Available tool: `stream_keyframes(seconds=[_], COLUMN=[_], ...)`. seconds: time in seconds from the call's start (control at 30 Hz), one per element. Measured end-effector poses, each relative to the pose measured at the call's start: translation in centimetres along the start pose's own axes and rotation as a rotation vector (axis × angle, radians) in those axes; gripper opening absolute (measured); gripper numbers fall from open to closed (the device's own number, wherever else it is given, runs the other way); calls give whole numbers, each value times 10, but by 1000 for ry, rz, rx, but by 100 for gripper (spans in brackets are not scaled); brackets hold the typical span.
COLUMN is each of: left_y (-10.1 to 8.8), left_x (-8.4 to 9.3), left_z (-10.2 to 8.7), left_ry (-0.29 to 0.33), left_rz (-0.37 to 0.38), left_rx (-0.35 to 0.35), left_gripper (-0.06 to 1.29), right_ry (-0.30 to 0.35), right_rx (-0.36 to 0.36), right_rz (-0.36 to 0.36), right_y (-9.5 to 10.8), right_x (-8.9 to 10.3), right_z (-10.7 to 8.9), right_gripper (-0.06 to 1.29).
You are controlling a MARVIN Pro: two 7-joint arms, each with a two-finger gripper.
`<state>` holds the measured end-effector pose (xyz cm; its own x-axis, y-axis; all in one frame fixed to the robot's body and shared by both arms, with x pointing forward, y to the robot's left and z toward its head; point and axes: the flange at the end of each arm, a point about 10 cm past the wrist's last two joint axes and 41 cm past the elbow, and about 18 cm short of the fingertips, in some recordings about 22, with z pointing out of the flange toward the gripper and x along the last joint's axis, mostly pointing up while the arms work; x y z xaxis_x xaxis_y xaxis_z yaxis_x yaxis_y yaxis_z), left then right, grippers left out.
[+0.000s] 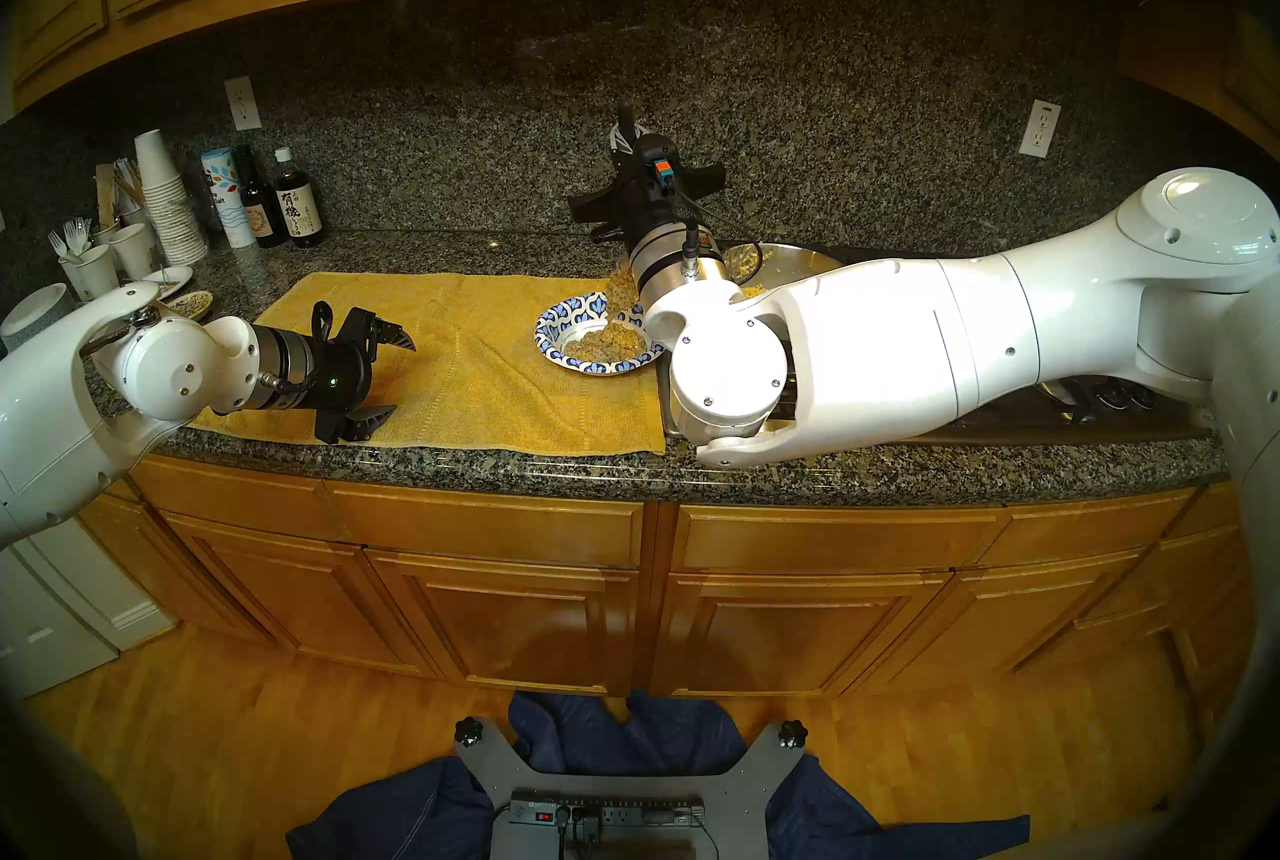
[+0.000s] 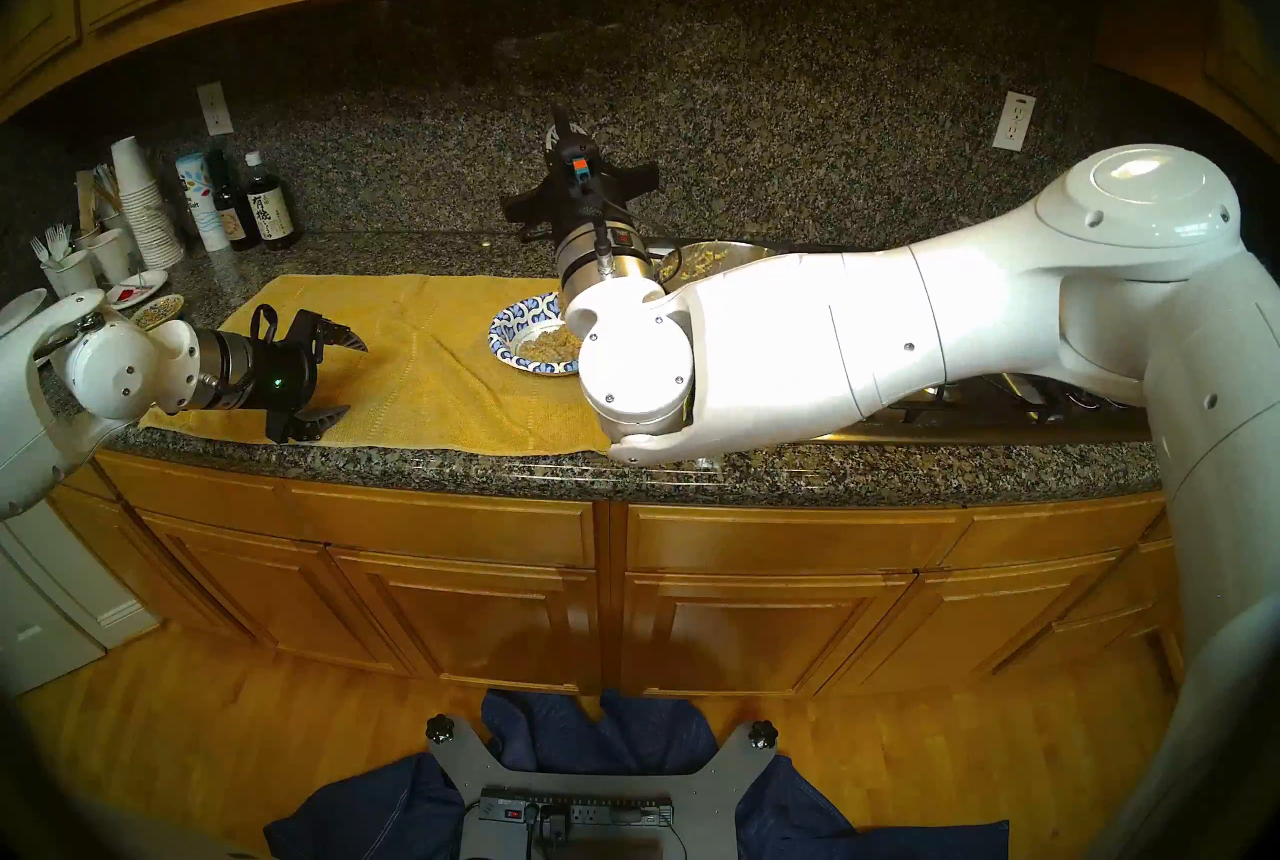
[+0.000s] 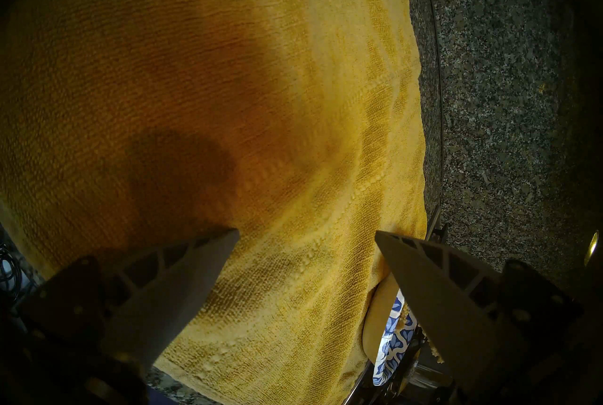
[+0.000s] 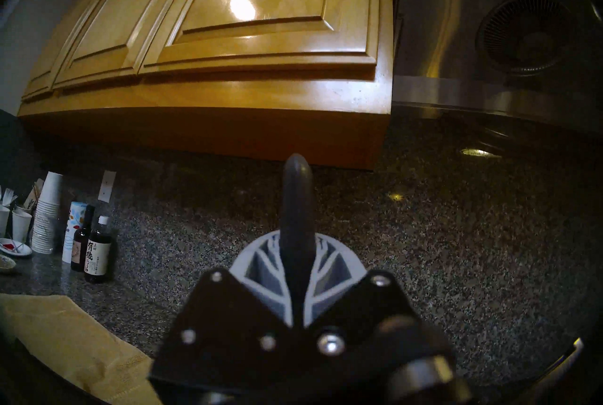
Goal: Scoop oatmeal into bowl
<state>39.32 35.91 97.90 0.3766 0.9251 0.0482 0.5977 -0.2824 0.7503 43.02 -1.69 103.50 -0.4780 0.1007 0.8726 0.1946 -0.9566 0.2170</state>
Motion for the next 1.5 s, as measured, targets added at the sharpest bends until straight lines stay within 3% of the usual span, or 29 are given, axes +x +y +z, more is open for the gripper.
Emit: stream_keyframes(seconds=[0.3,0.73,1.3,1.5], left_y=[0,0,0,0], left_x=[0,0,0,0], left_z=[0,0,0,0], left_ry=[0,0,0,0], left_rz=[0,0,0,0], left_rx=[0,0,0,0], left_gripper=[123,123,123,123], right_ry=[33,11,93,103], right_rx=[-4,34,-7,25], right_rz=[-52,-54,-97,-98], right_y=[-7,-25,-14,-21], right_x=[-4,-16,-4,-1], right_z=[-15,-37,-12,-18], right_gripper=[-4,-4,-4,-4])
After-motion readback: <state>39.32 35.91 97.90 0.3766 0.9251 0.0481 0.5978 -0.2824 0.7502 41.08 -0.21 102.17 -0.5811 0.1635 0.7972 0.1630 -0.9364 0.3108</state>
